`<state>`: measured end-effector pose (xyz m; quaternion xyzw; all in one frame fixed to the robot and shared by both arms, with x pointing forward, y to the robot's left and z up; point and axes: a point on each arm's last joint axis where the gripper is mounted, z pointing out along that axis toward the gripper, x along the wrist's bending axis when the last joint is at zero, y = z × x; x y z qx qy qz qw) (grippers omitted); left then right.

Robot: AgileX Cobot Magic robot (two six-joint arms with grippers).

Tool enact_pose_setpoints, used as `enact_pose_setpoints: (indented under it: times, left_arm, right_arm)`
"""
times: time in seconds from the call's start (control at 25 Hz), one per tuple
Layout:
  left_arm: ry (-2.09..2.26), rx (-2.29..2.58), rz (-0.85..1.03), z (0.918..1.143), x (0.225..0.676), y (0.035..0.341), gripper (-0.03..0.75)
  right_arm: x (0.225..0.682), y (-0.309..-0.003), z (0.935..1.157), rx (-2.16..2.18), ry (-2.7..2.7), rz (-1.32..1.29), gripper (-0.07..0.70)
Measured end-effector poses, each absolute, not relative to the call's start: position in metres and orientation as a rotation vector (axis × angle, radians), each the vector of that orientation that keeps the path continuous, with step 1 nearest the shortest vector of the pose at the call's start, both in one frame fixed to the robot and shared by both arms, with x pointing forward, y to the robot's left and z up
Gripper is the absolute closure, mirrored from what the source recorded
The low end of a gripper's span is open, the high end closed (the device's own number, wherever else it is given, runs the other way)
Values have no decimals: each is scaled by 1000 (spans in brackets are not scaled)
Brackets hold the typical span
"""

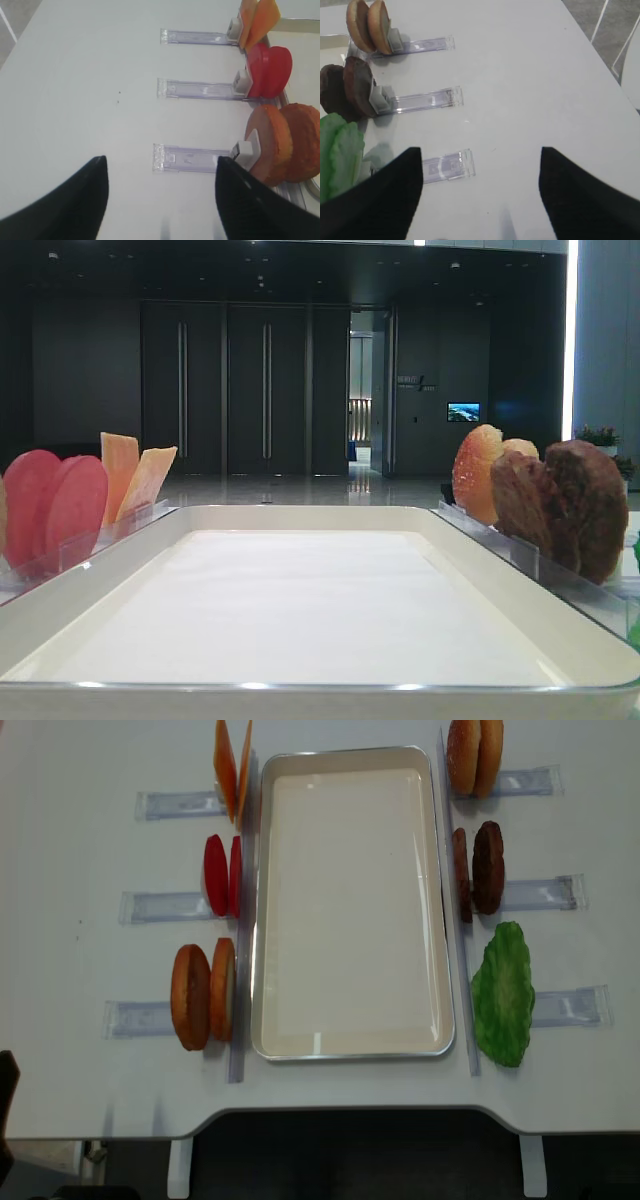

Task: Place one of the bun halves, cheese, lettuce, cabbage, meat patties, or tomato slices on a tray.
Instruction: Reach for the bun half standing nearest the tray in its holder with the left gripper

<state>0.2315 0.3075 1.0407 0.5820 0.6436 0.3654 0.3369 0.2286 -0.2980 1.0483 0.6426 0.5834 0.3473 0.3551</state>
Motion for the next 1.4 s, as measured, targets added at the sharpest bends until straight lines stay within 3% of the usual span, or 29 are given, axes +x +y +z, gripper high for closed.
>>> enact_pose_setpoints:
  times: [0.84, 1.4]
  left_arm:
    - [1731, 1601, 902, 1042, 244, 308, 202]
    - [1908, 1774, 716, 1094, 300, 308, 202]
  right_arm:
    - [229, -298, 1048, 1660, 1508, 898, 160]
    - [229, -298, 1048, 1660, 1508, 898, 160]
